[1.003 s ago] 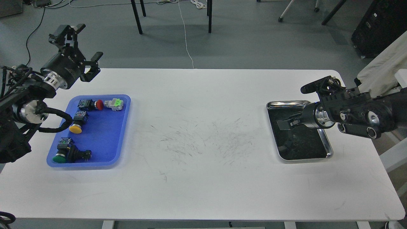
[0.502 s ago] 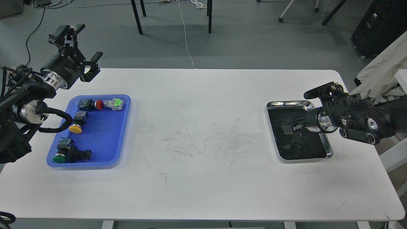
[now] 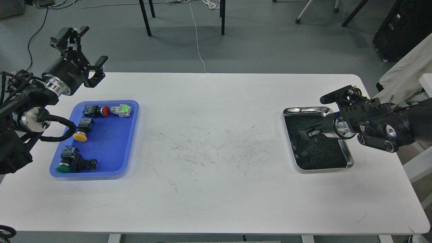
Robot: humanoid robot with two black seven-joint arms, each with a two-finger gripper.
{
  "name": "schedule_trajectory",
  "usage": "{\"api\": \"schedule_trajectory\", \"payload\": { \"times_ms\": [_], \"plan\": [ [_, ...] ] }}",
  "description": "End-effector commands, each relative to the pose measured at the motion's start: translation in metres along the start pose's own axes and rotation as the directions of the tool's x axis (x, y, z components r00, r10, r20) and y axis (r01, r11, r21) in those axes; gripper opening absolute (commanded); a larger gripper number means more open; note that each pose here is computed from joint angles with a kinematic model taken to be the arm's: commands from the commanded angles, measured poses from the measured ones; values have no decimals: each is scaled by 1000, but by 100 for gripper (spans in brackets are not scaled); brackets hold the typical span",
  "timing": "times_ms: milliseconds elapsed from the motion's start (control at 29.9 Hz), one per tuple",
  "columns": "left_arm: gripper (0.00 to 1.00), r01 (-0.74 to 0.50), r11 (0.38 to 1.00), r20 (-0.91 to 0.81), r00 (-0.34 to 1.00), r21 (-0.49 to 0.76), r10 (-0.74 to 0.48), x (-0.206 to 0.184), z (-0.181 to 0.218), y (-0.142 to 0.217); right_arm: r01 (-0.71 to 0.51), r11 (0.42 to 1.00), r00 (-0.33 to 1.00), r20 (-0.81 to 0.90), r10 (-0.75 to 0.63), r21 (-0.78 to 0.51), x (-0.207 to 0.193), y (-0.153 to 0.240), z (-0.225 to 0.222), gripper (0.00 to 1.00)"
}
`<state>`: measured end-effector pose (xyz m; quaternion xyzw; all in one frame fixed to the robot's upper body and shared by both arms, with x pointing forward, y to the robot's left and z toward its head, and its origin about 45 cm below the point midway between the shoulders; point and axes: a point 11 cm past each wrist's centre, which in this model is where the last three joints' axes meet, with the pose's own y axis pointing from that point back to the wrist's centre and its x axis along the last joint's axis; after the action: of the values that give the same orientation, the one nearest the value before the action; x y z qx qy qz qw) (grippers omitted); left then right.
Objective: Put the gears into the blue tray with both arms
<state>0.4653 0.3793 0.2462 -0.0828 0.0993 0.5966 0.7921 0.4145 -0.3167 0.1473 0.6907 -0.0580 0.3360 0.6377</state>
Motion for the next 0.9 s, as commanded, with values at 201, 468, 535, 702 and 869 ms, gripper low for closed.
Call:
{"api": "schedule_trajectory", "payload": {
  "times_ms": [201, 468, 535, 702, 869],
  "plan": [
    [98, -1, 1000, 2, 1000, 0, 1, 0, 1, 0, 9, 999, 1000, -30, -7, 49, 3, -10, -25, 62],
    [98, -7, 1000, 7, 1000, 0, 7, 4, 2, 2, 19, 998, 999, -32, -17, 54, -1, -11, -25, 62],
    [98, -6, 1000, 6, 1000, 0, 6, 3, 2, 2, 20, 998, 999, -32, -18, 56, -2, -11, -24, 62],
    [98, -7, 1000, 5, 1000, 1, 7, 3, 1, 2, 25, 998, 999, -33, -23, 54, -3, -11, -23, 54],
    [98, -7, 1000, 5, 1000, 1, 7, 3, 1, 2, 27, 998, 999, -34, -25, 52, -4, -11, -22, 45]
  ]
}}
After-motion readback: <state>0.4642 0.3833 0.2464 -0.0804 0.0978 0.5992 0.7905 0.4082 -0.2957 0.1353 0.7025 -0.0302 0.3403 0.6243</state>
